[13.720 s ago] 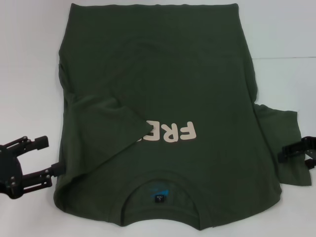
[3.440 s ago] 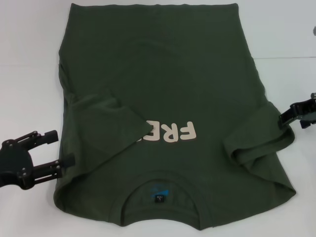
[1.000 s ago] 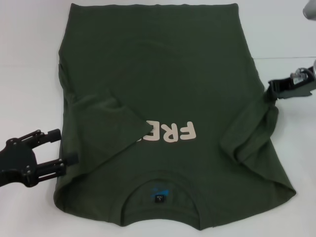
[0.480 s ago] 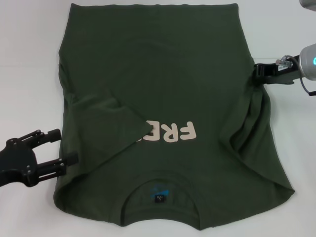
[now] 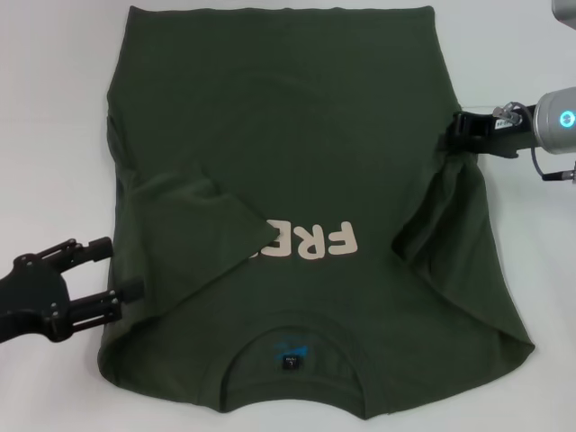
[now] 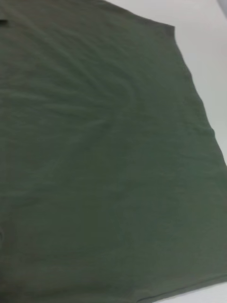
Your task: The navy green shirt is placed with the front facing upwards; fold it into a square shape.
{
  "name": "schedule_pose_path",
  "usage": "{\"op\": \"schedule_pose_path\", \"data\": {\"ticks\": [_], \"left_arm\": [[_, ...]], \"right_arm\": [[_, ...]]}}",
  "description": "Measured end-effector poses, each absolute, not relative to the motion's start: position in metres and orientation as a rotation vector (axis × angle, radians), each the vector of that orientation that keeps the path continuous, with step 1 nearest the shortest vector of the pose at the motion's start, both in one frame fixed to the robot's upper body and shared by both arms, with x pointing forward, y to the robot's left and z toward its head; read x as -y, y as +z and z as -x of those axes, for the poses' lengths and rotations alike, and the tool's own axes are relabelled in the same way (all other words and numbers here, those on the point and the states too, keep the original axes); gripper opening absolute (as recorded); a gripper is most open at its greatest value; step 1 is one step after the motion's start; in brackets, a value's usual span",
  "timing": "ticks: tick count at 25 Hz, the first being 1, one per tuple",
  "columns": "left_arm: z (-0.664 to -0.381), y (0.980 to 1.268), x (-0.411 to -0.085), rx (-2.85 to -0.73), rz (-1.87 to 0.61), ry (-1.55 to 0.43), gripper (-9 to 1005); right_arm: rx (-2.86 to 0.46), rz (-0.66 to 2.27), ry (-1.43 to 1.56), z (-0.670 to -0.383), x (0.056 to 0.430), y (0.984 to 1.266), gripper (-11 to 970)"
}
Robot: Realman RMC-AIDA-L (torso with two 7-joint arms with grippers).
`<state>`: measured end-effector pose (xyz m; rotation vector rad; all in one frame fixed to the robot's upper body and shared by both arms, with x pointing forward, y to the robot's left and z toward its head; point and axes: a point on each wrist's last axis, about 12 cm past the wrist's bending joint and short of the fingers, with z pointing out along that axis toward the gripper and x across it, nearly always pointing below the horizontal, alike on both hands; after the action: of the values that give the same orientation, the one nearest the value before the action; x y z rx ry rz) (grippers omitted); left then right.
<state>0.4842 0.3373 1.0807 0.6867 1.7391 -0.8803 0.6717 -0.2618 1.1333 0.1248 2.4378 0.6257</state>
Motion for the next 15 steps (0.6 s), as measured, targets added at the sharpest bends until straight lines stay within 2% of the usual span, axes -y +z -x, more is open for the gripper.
{"op": "schedule_pose_path", "data": {"ticks": [9, 15], "left_arm": [[-0.4829, 1.0799, -0.3378, -1.742, -0.683, -0.881, 833], [-0.4826, 1.0796, -0.3375, -1.742, -0.682, -0.882, 832]], "right_arm": [[-2.382, -0.164, 0.704, -0.6692, 0.263, 1.13, 35], [-2.3, -0.204, 0.801, -0.6656, 0.2691, 1.1297, 260]]}}
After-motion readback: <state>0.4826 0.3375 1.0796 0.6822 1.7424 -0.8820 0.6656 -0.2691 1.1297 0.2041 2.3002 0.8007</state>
